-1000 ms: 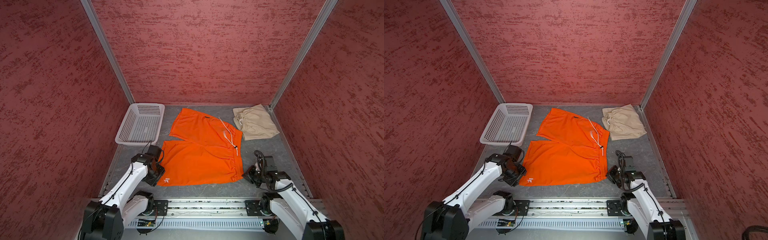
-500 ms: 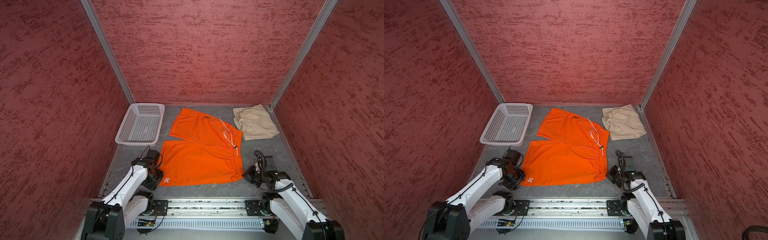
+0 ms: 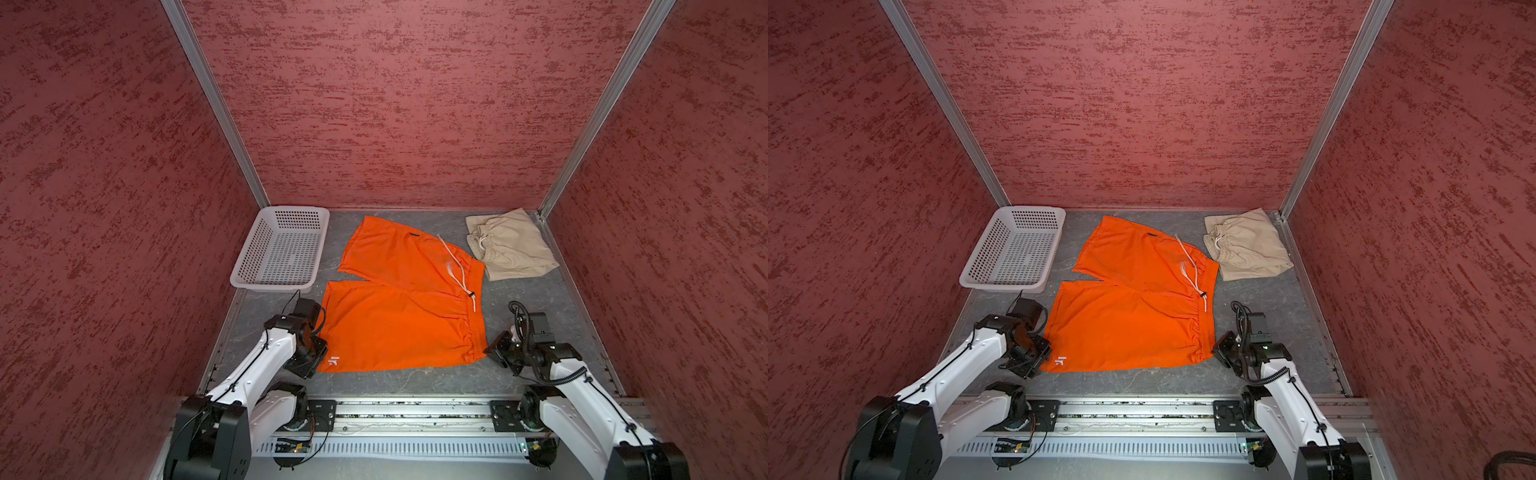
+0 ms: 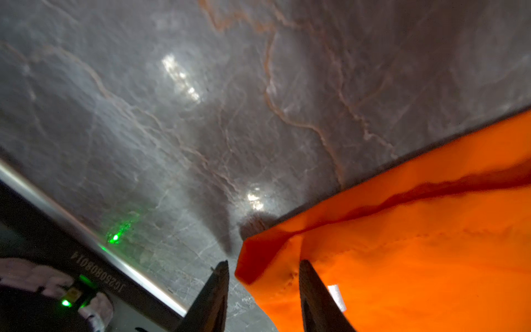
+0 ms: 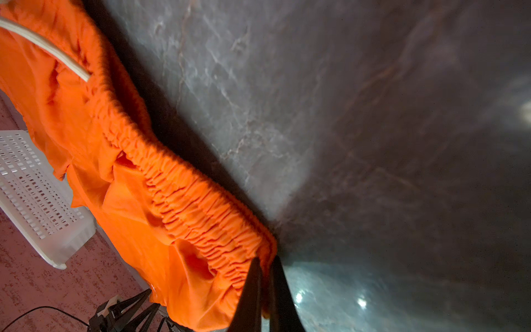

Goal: Fold and stack the shorts

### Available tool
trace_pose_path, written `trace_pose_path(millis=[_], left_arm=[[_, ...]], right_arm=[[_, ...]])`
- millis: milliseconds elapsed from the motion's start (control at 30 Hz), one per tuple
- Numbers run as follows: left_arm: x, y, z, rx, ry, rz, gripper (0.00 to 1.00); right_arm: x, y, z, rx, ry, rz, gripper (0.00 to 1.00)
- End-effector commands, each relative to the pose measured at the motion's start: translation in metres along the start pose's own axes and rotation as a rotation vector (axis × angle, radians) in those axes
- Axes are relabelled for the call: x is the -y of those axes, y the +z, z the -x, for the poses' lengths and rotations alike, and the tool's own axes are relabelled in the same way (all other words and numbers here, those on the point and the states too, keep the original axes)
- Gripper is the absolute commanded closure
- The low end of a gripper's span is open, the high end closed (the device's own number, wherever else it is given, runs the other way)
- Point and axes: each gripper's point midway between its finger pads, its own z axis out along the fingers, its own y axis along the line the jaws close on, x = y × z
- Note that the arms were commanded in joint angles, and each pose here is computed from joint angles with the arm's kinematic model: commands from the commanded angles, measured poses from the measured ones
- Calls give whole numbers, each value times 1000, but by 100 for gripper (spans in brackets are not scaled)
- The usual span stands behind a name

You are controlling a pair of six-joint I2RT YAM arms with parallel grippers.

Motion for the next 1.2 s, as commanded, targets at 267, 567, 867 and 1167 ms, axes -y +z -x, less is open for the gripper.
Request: trace_pose_path(millis=[267,567,867,1167], left_arm=[[-4,-5,3,18,-49,12,83],[-9,-24,5,57,-61,-29,100],[-5,-64,12,161,-6,-83,100],[-5,-96,14,258,44,-153,100]], right_arm=[[-4,-11,8,40,-9,-32,100],[2,-40,8,38,-102,-197,100],[6,-55,-9,12,-115,-216,100],[-1,-85,-24,41,-126,-184,100]])
